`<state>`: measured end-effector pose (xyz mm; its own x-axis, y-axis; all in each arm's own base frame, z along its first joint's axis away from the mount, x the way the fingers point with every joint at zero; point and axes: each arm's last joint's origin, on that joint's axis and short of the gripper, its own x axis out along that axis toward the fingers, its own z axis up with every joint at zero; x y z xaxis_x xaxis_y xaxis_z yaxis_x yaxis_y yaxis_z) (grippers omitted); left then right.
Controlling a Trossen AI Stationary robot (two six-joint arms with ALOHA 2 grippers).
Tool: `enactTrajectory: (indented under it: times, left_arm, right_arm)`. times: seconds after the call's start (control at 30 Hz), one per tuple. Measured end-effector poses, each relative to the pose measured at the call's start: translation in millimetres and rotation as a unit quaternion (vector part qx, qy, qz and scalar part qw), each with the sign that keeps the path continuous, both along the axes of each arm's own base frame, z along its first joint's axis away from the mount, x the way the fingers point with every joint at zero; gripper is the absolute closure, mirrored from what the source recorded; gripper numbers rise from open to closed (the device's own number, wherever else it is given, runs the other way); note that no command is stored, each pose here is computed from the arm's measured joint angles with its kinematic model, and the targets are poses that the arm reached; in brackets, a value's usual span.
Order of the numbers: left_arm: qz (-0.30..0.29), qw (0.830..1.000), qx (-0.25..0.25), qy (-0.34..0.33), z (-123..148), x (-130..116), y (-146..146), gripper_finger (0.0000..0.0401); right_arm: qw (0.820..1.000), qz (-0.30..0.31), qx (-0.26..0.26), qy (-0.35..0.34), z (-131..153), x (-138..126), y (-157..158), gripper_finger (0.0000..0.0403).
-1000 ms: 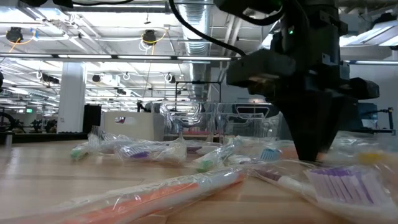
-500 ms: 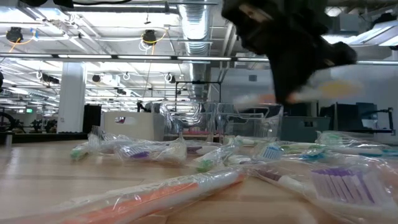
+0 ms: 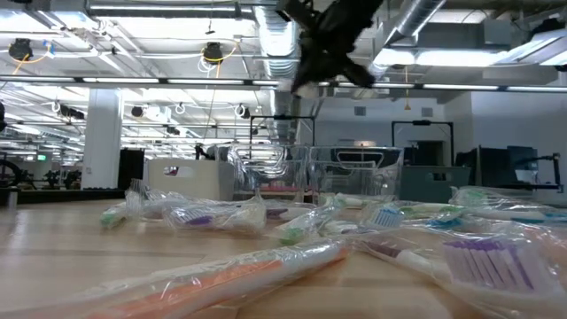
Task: Pick & Place Toothbrushes
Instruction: Put the orange toothbrush into the left transparent bin
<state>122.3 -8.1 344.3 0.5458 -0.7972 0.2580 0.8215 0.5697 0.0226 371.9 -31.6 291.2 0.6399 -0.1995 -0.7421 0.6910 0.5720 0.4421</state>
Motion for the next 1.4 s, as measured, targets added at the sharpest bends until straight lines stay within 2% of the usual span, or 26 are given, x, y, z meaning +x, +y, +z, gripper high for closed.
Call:
enactTrajectory:
  times: [0.1, 0.23, 0.33, 0.5, 0.67, 0.77, 0.93, 1.1, 1.2, 1.4]
  left_arm:
    - [-0.001, 1.000, 0.001, -0.012, 1, -7, -1, 0.0242]
    - [-0.002, 1.000, 0.000, -0.019, 1, -14, -2, 0.0242]
    - [-0.008, 1.000, 0.003, -0.024, 2, -17, -3, 0.0242]
    - [-0.024, 1.000, 0.010, -0.019, 2, -19, -3, 0.0242]
    - [-0.036, 0.999, 0.014, -0.015, 2, -21, -4, 0.0242]
    - [-0.039, 0.999, 0.016, -0.015, 2, -21, -4, 0.0242]
    - [-0.038, 0.999, 0.017, -0.017, 2, -21, -4, 0.0242]
    - [-0.031, 0.999, 0.016, -0.022, 2, -21, -4, 0.0242]
    - [-0.028, 0.999, 0.014, -0.023, 2, -20, -4, 0.0242]
    - [-0.027, 0.999, 0.014, -0.024, 2, -20, -4, 0.0242]
  right_arm:
    - [0.998, -0.009, -0.006, -0.070, 20, 11, -45, 0.0387]
    - [0.994, -0.063, -0.023, -0.082, 29, 18, -102, 0.0376]
    - [0.993, -0.087, -0.019, -0.078, 26, 25, -139, 0.0384]
    - [0.994, -0.106, 0.022, -0.029, -9, 42, -176, 0.0391]
    - [0.992, -0.098, 0.078, 0.020, -45, 56, -188, 0.0369]
    - [0.989, -0.094, 0.102, 0.057, -58, 58, -187, 0.0374]
    - [0.982, -0.110, 0.122, 0.093, -60, 53, -188, 0.0392]
    - [0.973, -0.137, 0.143, 0.119, -63, 45, -189, 0.0370]
    - [0.969, -0.147, 0.141, 0.139, -64, 42, -189, 0.0366]
    - [0.971, -0.150, 0.128, 0.139, -64, 44, -186, 0.0392]
